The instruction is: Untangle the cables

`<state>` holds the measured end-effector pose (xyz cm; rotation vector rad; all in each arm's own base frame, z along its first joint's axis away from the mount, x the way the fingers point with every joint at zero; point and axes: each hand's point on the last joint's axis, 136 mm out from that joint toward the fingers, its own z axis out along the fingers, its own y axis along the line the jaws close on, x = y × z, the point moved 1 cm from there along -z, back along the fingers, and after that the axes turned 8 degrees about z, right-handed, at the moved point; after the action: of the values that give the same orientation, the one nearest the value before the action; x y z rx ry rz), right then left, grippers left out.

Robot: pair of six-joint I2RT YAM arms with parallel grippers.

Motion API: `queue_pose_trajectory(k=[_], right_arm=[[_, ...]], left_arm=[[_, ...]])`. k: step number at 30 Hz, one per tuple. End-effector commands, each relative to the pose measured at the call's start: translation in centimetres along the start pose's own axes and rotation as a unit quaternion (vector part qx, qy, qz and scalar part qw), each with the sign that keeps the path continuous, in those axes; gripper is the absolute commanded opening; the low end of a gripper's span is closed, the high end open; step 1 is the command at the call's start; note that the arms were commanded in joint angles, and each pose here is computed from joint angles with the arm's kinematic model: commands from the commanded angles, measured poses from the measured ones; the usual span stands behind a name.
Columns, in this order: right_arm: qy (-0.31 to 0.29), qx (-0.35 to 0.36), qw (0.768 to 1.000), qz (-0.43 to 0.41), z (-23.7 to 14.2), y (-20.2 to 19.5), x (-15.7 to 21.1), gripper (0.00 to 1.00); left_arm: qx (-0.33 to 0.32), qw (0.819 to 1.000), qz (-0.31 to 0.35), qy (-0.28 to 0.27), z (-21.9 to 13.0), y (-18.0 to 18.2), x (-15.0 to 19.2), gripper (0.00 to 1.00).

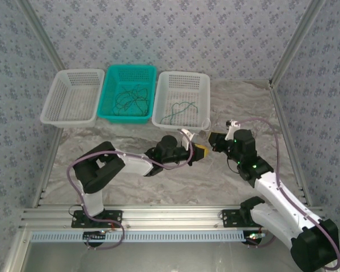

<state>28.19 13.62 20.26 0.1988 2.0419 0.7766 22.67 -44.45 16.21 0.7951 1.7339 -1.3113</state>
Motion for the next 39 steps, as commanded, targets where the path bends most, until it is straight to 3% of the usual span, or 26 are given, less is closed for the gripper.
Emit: queue_pose_trajectory(k=[1,4,5,9,12,15,18,24,32,34,39], right_arm=[[-0.007,0.023,1.000,-0.002,-0.3,-0.9,0.1,0.31],[-0.006,0.026,1.000,-0.007,-0.3,-1.1,0.3,0.57],[-0.006,0.027,1.000,-0.009,-0.4,-1.1,0.2,0.61],[-0.014,0.040,0.999,-0.022,-0.8,-1.6,0.0,0.63],[-0.025,0.103,0.994,-0.006,-1.3,-3.8,-0.1,0.70],[0.004,0.147,0.989,0.020,-1.2,-5.9,0.9,0.69],[0.065,0.139,0.988,0.024,-0.3,-5.8,2.9,0.65],[0.142,0.140,0.979,0.038,1.1,-6.2,5.6,0.62],[0.142,0.141,0.979,0.049,1.4,-6.1,5.4,0.62],[0.143,0.138,0.979,0.053,1.6,-6.1,5.5,0.62],[0.148,0.136,0.978,0.057,1.5,-5.8,5.4,0.62]], left_arm=[[0.010,0.999,0.013,-0.043,-1.0,-1.3,-3.3,0.00],[-0.007,0.999,0.013,-0.041,-1.9,-1.3,-3.6,0.00],[-0.016,0.999,0.015,-0.036,-2.2,-1.2,-3.5,0.00],[-0.066,0.997,0.025,-0.017,-3.3,0.0,-3.1,0.00],[-0.151,0.988,0.030,0.028,-4.3,2.2,-2.1,0.00],[-0.215,0.970,0.067,0.086,-4.9,3.1,-0.9,0.07],[-0.242,0.958,0.090,0.127,-4.9,3.2,0.2,0.15],[-0.288,0.934,0.052,0.207,-5.1,5.3,3.4,0.20],[-0.321,0.922,-0.060,0.209,-7.7,6.4,6.9,0.27],[-0.296,0.927,-0.098,0.207,-7.3,6.2,7.8,0.32],[-0.243,0.939,-0.156,0.186,-5.7,5.6,9.3,0.33]])
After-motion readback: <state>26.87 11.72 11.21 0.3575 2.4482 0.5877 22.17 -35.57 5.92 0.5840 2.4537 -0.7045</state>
